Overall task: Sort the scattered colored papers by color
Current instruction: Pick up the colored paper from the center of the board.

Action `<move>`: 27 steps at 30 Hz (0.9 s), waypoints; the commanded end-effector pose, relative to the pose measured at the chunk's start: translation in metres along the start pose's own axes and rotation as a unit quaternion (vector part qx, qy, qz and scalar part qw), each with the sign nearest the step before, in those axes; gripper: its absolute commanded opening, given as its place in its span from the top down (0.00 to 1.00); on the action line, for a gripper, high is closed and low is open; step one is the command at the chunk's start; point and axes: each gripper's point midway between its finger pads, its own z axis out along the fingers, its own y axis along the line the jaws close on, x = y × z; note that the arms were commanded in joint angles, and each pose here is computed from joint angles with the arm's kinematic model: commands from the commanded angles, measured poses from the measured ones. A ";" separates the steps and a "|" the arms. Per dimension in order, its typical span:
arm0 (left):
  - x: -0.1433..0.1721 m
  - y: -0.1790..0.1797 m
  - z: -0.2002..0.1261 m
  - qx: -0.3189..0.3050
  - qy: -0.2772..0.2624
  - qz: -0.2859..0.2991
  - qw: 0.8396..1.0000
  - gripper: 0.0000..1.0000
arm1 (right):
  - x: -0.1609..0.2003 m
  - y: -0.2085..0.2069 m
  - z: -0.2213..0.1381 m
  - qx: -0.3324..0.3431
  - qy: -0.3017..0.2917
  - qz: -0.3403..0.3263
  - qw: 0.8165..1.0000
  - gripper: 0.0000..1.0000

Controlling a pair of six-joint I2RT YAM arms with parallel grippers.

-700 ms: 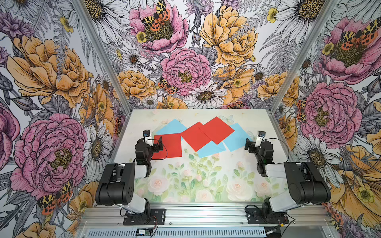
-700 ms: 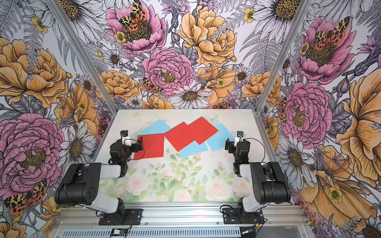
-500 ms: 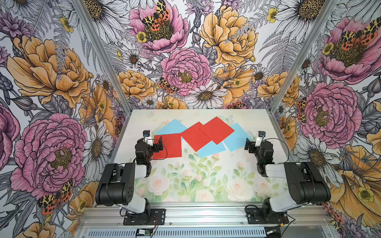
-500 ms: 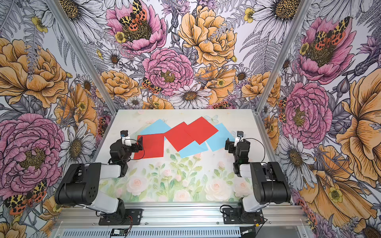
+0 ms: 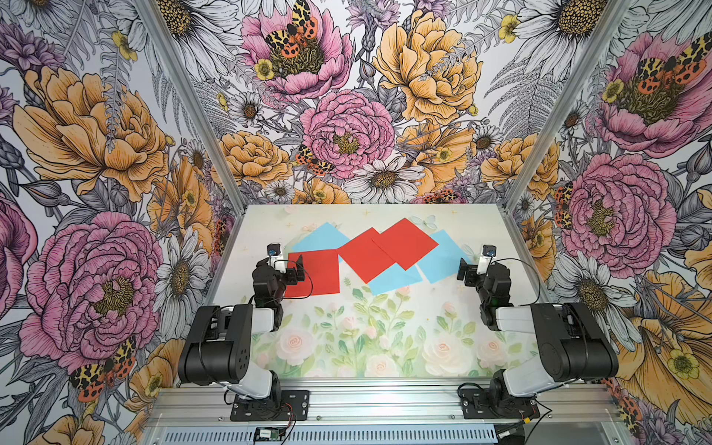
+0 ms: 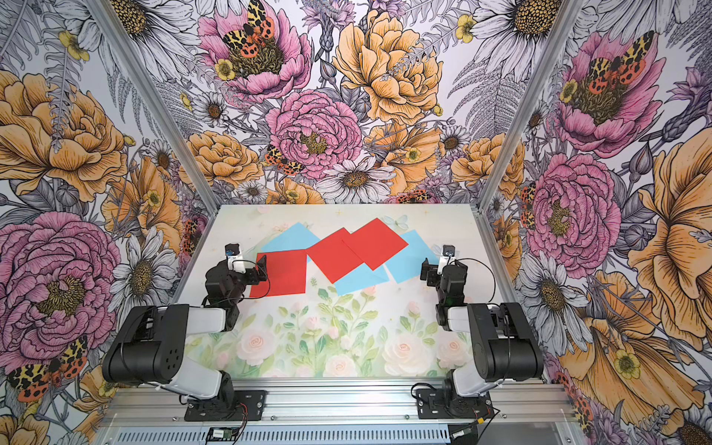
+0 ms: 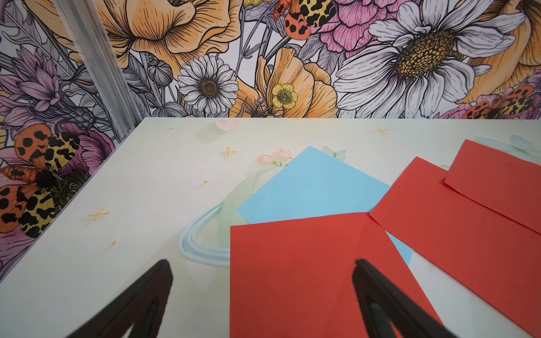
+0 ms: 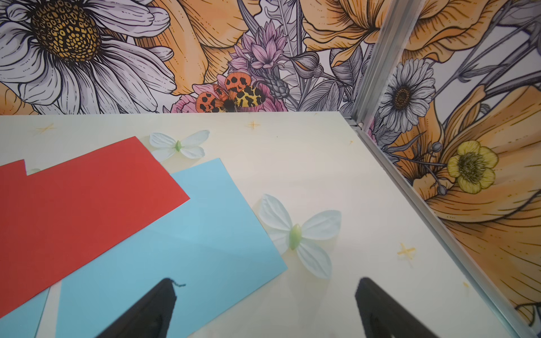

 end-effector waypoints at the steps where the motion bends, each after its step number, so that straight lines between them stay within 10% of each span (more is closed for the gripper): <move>1: -0.001 -0.001 0.000 0.007 -0.003 -0.006 1.000 0.01 | -0.012 -0.001 0.004 -0.001 -0.015 0.002 1.000 0.01; 19: -0.005 -0.002 0.001 0.010 -0.006 -0.007 1.000 0.06 | -0.016 0.005 0.003 -0.019 -0.017 -0.005 1.000 0.01; 27: -0.084 0.021 -0.019 -0.081 0.117 -0.077 0.987 0.14 | -0.120 0.052 -0.008 -0.086 0.096 -0.006 0.992 0.01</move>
